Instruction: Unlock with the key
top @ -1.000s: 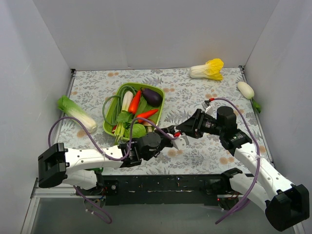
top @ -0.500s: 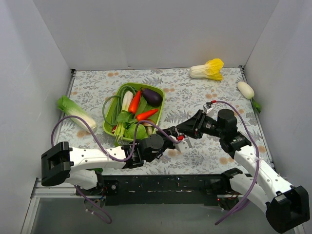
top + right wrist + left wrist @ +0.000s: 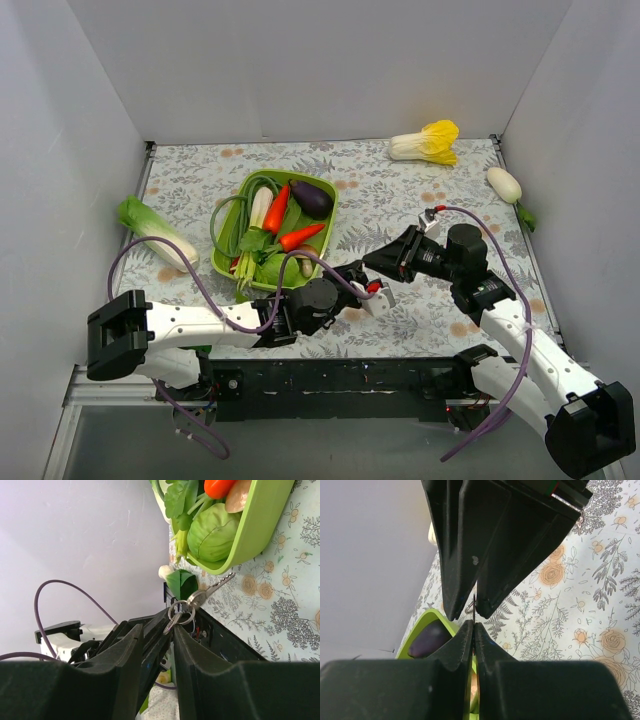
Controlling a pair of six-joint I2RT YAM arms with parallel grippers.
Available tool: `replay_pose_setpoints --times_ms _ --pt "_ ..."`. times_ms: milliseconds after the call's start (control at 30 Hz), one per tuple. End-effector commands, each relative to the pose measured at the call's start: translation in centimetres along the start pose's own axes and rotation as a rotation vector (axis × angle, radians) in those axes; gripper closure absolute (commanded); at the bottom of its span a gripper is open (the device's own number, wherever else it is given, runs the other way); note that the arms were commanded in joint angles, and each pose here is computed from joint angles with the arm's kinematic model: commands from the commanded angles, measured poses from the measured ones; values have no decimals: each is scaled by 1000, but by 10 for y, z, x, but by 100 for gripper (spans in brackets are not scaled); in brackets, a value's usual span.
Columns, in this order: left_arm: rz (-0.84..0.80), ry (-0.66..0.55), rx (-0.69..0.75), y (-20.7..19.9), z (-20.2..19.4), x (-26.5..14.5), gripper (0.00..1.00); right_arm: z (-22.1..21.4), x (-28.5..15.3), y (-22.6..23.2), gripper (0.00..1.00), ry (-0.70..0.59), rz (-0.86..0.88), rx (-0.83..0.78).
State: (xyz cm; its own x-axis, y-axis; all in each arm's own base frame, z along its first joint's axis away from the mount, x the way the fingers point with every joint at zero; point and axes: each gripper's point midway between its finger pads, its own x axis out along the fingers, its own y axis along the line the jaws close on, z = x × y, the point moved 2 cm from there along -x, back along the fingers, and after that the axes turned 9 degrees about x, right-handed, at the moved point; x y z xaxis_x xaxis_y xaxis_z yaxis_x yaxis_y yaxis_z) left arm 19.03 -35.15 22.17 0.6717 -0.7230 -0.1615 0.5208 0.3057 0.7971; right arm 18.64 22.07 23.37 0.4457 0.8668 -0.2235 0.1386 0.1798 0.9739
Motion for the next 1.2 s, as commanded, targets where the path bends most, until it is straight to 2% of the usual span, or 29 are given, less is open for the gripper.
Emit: replay_pose_setpoints --times_ms 0,200,333,533,633,667,700,767,800,900,967,1000,1067,1100,1167 --pt "20 -38 -5 0 8 -3 100 7 2 -1 64 -43 9 -24" --pt "36 -47 0 -3 10 -5 100 9 2 -9 78 -63 -9 -14" --pt "42 -52 -5 -6 11 -5 100 11 2 -13 98 -73 -17 -15" --pt "48 -56 -113 0 17 -9 99 12 2 -17 99 -89 -21 -32" --pt "30 -71 -200 5 21 -13 78 13 1 -15 99 -106 3 -51" --pt "16 -64 -214 6 21 -14 54 14 1 -15 99 -113 11 -54" --pt "22 -67 -239 11 21 -16 43 16 1 -11 99 -126 32 -69" --pt "10 -66 -300 13 22 -21 28 16 -1 -7 99 -136 58 -86" --pt "16 -77 -341 20 24 -25 14 17 -1 -6 99 -142 67 -95" --pt "-23 -74 -507 28 26 -30 2 18 -2 1 99 -158 120 -135" --pt "-73 -78 -633 34 29 -36 2 18 -2 6 99 -162 167 -165" --pt "-54 -76 -790 50 27 -35 2 17 -3 8 99 -154 187 -178" --pt "-131 -98 -957 53 33 -39 2 16 -3 15 99 -151 238 -215" --pt "-135 -94 -1090 57 34 -38 2 14 -4 18 99 -144 257 -230" --pt "-141 -100 -1198 61 39 -39 2 12 -7 27 99 -144 302 -279"
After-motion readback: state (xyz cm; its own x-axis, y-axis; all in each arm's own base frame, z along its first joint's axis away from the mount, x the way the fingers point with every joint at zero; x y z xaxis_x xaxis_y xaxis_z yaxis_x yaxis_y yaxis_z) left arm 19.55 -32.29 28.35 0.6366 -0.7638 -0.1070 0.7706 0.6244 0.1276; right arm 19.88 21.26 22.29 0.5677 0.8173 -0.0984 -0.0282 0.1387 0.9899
